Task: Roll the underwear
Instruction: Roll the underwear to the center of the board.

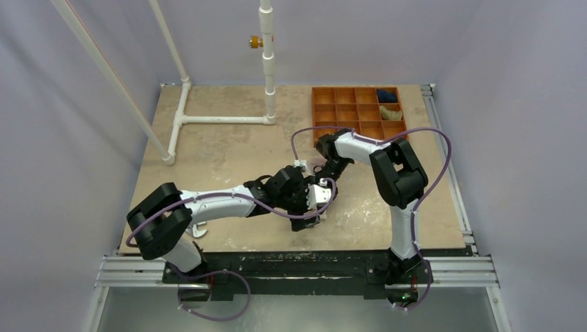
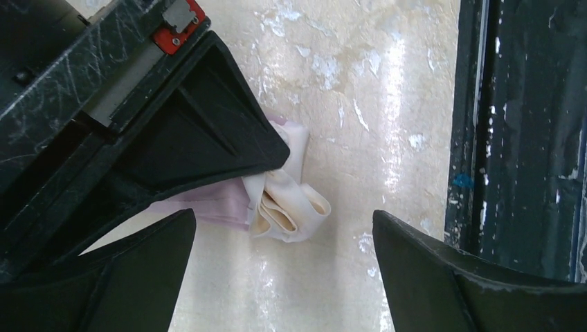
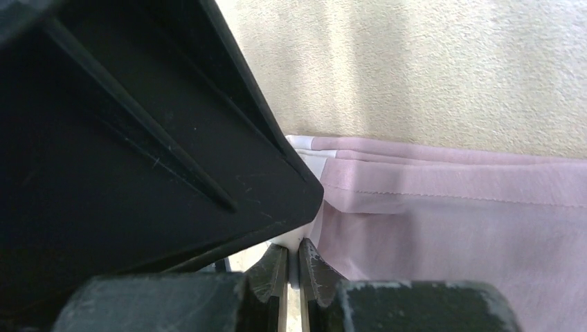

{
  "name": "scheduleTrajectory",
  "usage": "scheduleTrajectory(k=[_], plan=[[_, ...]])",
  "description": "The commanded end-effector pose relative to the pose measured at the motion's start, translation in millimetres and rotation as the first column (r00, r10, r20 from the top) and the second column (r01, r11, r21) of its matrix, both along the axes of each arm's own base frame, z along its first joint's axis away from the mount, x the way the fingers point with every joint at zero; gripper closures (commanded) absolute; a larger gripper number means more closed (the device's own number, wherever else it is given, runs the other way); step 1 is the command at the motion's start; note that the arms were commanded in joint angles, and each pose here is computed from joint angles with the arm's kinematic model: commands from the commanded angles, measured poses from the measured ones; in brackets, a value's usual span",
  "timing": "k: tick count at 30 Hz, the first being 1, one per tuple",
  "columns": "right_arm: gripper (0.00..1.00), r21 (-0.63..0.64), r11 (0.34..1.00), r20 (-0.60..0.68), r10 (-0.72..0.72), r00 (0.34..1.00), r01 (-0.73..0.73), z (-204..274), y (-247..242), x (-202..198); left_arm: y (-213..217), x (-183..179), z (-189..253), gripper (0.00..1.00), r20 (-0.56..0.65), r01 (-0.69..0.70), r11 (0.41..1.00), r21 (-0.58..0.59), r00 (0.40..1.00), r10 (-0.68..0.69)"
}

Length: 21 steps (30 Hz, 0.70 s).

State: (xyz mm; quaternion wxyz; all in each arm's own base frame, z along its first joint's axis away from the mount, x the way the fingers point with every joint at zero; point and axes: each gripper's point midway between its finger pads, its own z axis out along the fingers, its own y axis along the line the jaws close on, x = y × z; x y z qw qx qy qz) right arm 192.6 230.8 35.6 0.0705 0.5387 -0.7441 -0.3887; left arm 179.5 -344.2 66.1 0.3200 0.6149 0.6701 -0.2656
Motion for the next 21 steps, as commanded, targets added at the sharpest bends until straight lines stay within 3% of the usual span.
scheduleTrajectory(k=[1,3,4,5,6,13,18,21], plan=[[1.00,0.047,0.999,-0.005,-0.012,1.000,0.013,10.9,7.8,4.7,-30.8,5.5,17.7,0.04,0.022,0.007,0.992,-0.126,1.000,-0.004],[1.00,0.046,0.999,-0.004,-0.017,1.000,0.017,11.2,7.1,5.4,-32.8,5.1,12.8,0.11,0.003,0.005,0.993,-0.115,1.000,-0.005],[1.00,0.044,0.999,-0.006,-0.017,1.000,0.017,11.4,6.8,5.0,-34.8,5.3,50.1,0.14,0.050,0.016,0.981,-0.192,0.999,-0.007],[1.00,0.044,0.999,-0.006,-0.017,1.000,0.017,11.8,6.8,4.7,-33.5,3.4,12.0,0.17,-0.008,0.009,0.994,-0.113,1.000,-0.010],[1.00,0.044,0.999,-0.008,-0.017,1.000,0.017,12.0,6.6,4.3,-32.9,2.7,5.6,0.19,-0.020,0.008,0.995,-0.097,1.000,-0.010],[1.00,0.054,0.998,-0.015,-0.018,1.000,0.019,14.6,6.5,1.9,-32.0,9.9,-3.3,0.31,-0.023,-0.045,0.995,-0.085,0.999,0.043],[1.00,0.052,0.998,-0.017,-0.020,1.000,0.021,13.3,5.7,-0.3,-31.5,10.2,-5.9,0.49,-0.022,-0.046,0.995,-0.087,0.999,0.044],[1.00,0.056,0.998,-0.018,-0.021,1.000,0.022,13.6,5.6,-1.7,-31.3,6.8,-9.8,0.67,-0.045,-0.038,0.997,-0.071,0.998,0.034]])
